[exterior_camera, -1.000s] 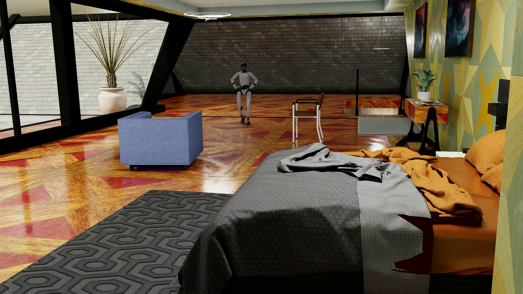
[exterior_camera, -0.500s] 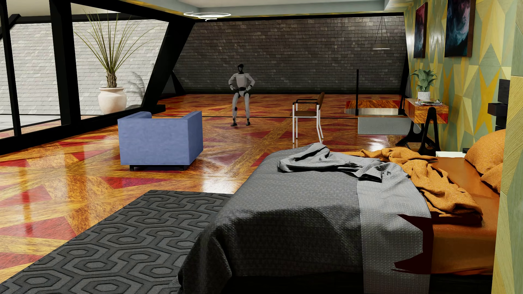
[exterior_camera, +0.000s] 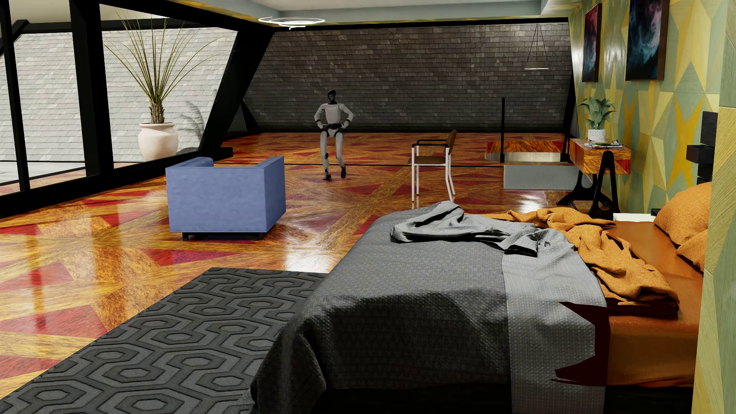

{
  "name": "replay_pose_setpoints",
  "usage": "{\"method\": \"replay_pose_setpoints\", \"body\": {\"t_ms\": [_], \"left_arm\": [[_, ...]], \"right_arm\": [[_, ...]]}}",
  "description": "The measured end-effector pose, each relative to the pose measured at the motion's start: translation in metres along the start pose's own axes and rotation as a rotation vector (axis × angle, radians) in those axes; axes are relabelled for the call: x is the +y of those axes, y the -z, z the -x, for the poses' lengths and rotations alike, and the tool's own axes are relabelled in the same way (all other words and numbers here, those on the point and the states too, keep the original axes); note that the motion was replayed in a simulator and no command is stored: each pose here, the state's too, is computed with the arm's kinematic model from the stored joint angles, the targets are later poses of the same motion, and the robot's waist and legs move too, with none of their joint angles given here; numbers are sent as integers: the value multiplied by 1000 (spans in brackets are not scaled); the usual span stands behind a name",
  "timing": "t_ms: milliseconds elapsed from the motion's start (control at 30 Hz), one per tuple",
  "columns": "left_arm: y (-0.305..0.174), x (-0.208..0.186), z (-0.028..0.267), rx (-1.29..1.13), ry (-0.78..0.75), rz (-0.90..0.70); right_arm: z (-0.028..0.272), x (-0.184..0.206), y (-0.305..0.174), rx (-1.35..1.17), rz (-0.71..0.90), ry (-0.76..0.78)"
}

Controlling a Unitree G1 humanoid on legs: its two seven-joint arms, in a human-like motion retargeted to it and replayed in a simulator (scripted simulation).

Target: Approach the armchair

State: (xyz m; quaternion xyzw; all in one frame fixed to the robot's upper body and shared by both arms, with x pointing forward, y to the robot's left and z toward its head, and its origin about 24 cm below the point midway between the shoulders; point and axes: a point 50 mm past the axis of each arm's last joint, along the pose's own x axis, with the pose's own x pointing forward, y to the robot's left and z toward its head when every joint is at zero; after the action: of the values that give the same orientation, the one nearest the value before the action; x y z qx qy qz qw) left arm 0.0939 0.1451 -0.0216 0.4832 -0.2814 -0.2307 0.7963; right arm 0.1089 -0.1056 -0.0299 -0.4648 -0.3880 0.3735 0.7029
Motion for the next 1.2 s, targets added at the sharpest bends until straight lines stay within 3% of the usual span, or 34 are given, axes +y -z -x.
{"method": "replay_pose_setpoints", "body": {"t_ms": [267, 433, 633, 733, 867, 1133, 1200], "left_arm": [[-3, 2, -9, 48, -104, -45], [-11, 18, -30, 18, -254, 13], [-15, 7, -25, 61, -244, 35], [-17, 7, -32, 66, -264, 76], [-18, -8, -17, 78, -153, 92], [-16, -12, -13, 98, -116, 129], [-11, -13, -11, 126, -108, 127]], "right_arm": [[12, 13, -4, 15, -35, -88], [10, 12, 5, 29, 22, -22], [27, 10, 7, -61, 0, -197], [24, 4, 12, -82, 47, -155], [27, 1, 11, -35, 90, -136], [20, -4, 15, 58, 147, -81], [12, -8, 14, 36, 164, 1]]}}
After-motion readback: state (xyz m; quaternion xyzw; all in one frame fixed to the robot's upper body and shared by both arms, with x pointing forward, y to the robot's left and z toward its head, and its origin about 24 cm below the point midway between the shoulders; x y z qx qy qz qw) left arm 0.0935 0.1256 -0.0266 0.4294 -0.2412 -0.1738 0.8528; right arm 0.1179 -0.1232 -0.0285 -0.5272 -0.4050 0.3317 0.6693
